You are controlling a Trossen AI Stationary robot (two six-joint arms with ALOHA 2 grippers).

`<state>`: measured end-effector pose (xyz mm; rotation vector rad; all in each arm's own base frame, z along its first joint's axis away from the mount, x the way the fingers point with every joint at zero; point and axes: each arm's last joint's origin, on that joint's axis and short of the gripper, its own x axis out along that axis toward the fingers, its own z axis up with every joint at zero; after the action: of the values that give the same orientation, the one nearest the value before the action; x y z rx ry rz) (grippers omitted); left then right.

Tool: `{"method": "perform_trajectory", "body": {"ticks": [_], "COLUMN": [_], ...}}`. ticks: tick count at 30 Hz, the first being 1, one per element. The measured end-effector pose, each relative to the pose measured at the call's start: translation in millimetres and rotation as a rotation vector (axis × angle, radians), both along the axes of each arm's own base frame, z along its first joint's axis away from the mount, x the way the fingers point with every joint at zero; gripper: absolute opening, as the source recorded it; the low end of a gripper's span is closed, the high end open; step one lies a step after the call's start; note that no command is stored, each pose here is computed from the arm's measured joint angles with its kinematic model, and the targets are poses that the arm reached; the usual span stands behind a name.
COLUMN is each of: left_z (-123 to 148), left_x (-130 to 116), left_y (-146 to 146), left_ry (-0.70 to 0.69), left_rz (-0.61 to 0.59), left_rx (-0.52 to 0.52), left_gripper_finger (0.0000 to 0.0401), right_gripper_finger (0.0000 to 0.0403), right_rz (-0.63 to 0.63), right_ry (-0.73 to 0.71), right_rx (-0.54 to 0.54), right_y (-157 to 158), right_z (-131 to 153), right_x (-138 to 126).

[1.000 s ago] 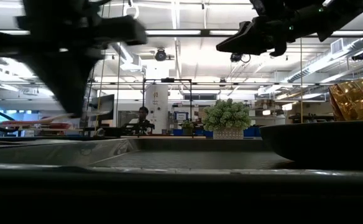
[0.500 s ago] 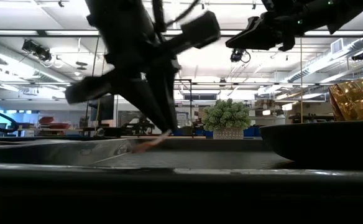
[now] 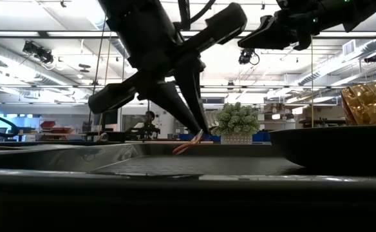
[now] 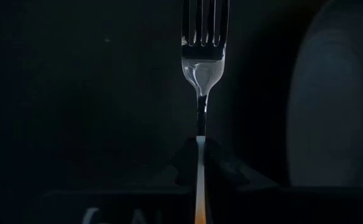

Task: Pick and place plate/cup/fork/spoon on tray
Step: Put the orange fork on the black tray to the left of the black plate

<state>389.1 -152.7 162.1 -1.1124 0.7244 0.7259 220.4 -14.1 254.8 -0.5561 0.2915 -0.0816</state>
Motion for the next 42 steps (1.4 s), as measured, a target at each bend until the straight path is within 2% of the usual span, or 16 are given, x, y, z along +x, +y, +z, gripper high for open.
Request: {"method": "perform_trajectory", "body": {"ticks": [6, 12, 18, 25, 33, 38, 42], "left_z": [7, 1, -5, -12, -13, -13, -13], "left_x": [10, 22, 33, 34, 33, 33, 34], "left_y": [-9, -16, -20, -20, -19, -17, -15], "left_ry": [-0.037, 0.076, 0.081, 0.106, 0.121, 0.122, 0.136], "left_rz": [-0.008, -0.050, -0.057, -0.063, -0.070, -0.072, -0.114], "left_rx": [-0.006, 0.006, -0.004, 0.000, 0.025, 0.028, 0.026], "left_gripper_finger": [0.0018, 0.0017, 0.0017, 0.0019, 0.0047, 0.0051, 0.0052], "right_gripper_finger": [0.0093, 0.0093, 0.0093, 0.0093, 0.0093, 0.0093, 0.0093], "right_rz": [0.003, 0.014, 0.030, 0.040, 0.064, 0.064, 0.065], "right_ry": [0.000, -0.008, -0.009, -0.010, -0.014, -0.015, -0.015], "right_rx": [0.001, 0.003, 0.007, 0.010, 0.016, 0.016, 0.016], "right_y": [0, 0, 1, 1, 2, 2, 2], "right_z": [0, 1, 1, 1, 1, 1, 1], "right_x": [0, 0, 0, 1, 1, 1, 1]}}
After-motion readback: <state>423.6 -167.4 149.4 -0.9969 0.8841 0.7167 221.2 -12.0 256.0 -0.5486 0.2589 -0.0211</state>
